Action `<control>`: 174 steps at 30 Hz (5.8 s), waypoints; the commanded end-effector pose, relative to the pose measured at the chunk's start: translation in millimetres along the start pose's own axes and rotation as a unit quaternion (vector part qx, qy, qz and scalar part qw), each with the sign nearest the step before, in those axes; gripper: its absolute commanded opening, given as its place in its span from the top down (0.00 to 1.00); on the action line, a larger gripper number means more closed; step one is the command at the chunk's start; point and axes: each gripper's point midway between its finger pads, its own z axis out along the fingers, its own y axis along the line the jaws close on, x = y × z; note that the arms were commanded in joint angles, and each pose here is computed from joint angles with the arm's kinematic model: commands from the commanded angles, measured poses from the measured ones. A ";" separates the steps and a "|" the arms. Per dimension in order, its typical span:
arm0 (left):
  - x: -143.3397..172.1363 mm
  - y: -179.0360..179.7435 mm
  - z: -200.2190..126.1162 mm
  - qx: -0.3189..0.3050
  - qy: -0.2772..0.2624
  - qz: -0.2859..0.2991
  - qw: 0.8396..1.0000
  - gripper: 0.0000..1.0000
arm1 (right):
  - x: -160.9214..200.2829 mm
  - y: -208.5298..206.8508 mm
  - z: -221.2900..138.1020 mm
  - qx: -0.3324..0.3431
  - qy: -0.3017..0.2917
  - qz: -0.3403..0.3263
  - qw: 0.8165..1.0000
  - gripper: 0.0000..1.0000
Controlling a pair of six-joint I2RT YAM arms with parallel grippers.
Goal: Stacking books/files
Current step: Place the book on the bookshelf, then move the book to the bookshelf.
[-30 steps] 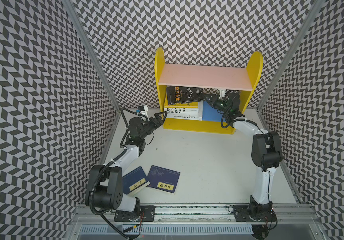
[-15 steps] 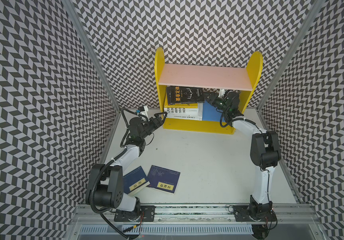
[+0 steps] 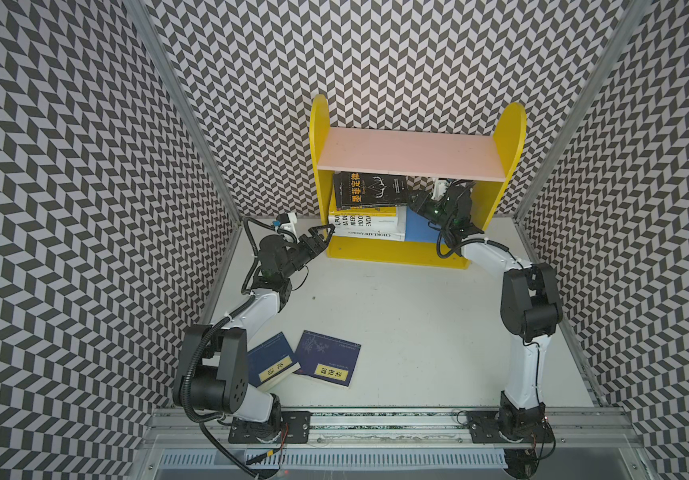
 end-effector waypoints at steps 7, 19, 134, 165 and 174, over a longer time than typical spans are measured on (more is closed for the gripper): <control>-0.9 -0.8 -2.7 0.008 -0.004 0.005 1.000 0.14 | -26.0 53.0 2.6 -0.074 -0.029 -0.041 0.996 0.81; -15.5 4.9 4.1 -0.042 -0.022 0.094 0.994 0.14 | -21.5 50.4 13.6 -0.081 -0.028 -0.033 0.996 0.64; -38.1 16.8 90.3 -0.099 -0.026 0.271 0.957 0.22 | 41.8 35.8 5.1 -0.118 -0.035 -0.256 0.959 0.51; -60.5 23.9 100.8 -0.115 -0.060 0.242 0.962 0.51 | 40.4 70.2 -1.3 -0.107 -0.047 -0.302 0.946 0.69; -60.7 25.9 105.1 -0.111 -0.062 0.237 0.963 0.60 | 35.7 81.7 -6.1 -0.115 -0.050 -0.310 0.942 0.74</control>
